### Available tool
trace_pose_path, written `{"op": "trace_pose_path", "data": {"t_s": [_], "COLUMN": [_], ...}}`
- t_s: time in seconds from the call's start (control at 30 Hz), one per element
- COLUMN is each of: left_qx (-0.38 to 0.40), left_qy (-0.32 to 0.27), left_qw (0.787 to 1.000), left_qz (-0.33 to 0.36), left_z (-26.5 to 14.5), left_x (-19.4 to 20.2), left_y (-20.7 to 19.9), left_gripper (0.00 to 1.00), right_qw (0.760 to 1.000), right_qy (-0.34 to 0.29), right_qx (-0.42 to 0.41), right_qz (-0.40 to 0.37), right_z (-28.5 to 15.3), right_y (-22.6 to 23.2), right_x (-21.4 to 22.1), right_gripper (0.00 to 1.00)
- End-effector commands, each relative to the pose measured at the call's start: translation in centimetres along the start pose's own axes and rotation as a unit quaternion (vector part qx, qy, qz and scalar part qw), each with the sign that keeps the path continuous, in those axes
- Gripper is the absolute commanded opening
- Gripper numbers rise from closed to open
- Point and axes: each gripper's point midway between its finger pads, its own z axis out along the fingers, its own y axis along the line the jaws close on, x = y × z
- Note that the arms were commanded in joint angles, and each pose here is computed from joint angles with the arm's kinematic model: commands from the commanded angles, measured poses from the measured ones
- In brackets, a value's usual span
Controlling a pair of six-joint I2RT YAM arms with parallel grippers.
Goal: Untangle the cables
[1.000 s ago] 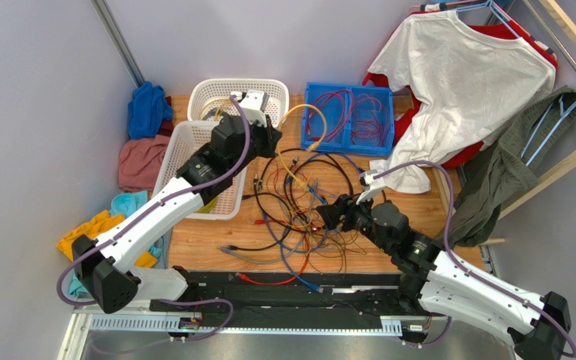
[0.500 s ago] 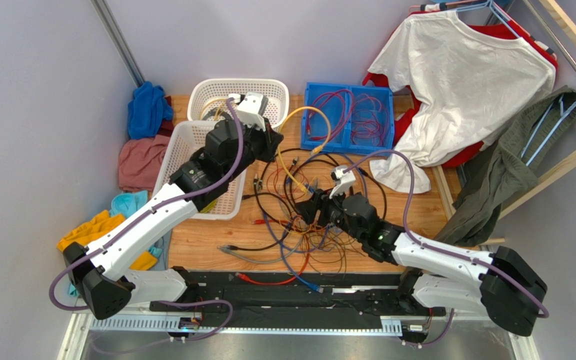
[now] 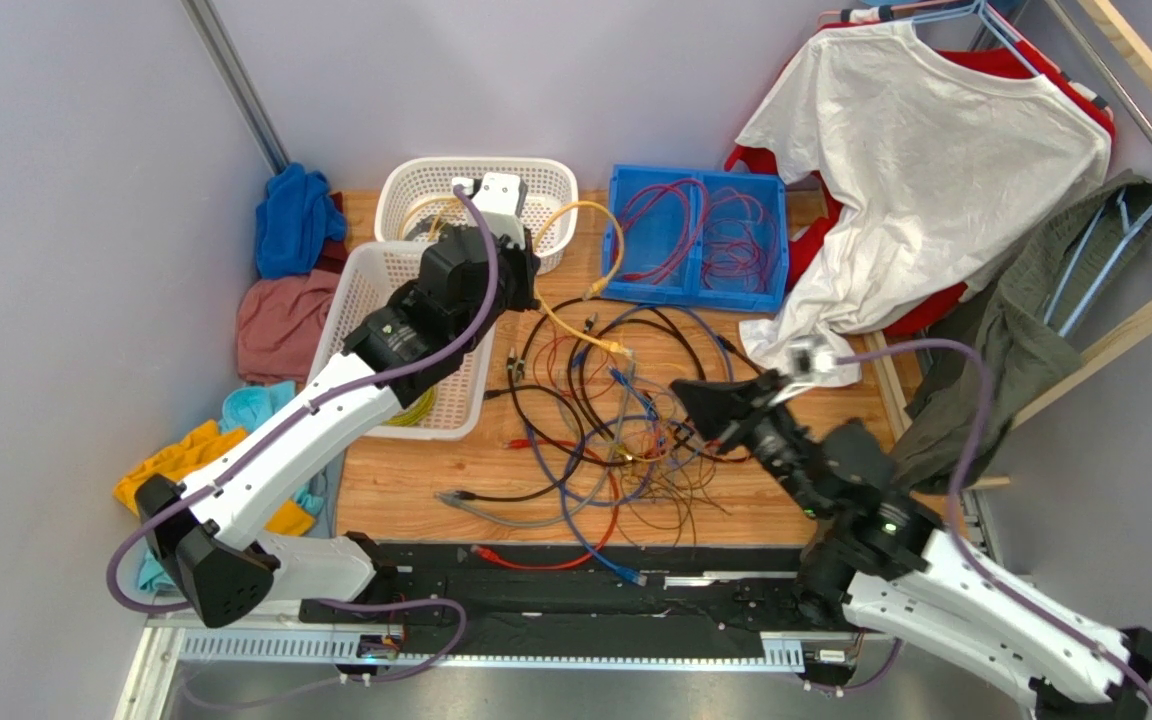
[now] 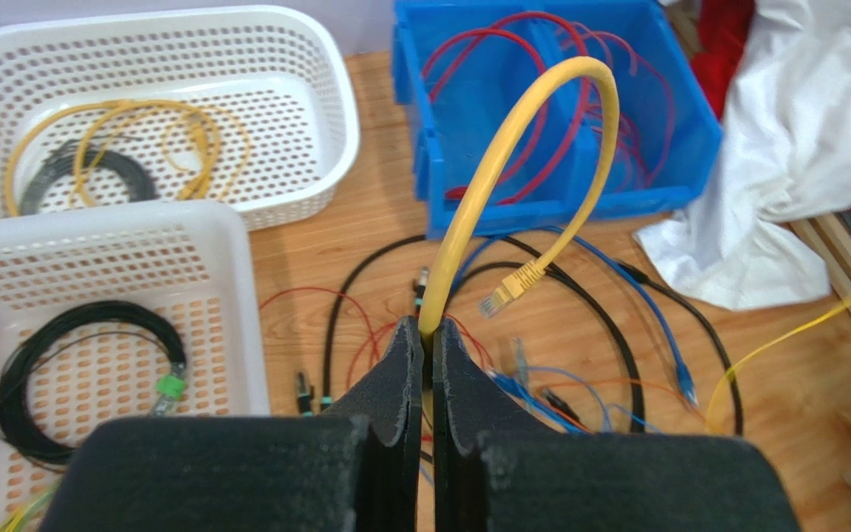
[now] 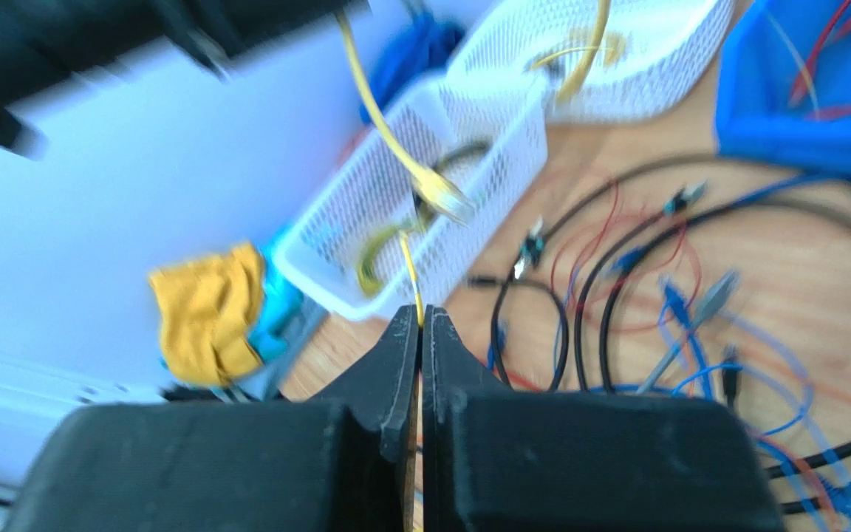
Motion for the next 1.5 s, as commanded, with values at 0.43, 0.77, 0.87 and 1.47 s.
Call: {"op": "trace_pose_path", "data": {"t_s": [0.43, 0.77, 0.87, 1.47], "left_qx": [-0.092, -0.11, -0.135, -0.217], "left_qy": [-0.011, -0.025, -0.039, -0.04], "left_qw": [0.996, 0.994, 0.99, 0.97], "left_qz": [-0.007, -0.016, -0.02, -0.105], "left_z": [0.2, -0.8, -0.8, 15.3], "left_x": [-2.2, -2.8, -3.8, -8.6], "left_y": [5.1, 6.4, 7.8, 18.8], "left_gripper": [0.0, 0.0, 0.0, 0.0], "right_qw": [0.996, 0.984, 0.987, 0.995], "right_qy": [-0.035, -0.134, -0.126, 0.011], "right_qx": [0.033, -0.067, -0.034, 0.054], "right_qz": [-0.07, -0.094, -0.096, -0.077], "right_z": [-3.0, -3.8, -3.6, -0.5], "right_y": [3.3, 13.2, 11.1, -0.6], "right_x": [-10.3, -23.7, -22.0, -2.8], "right_gripper": [0.0, 0.0, 0.0, 0.0]}}
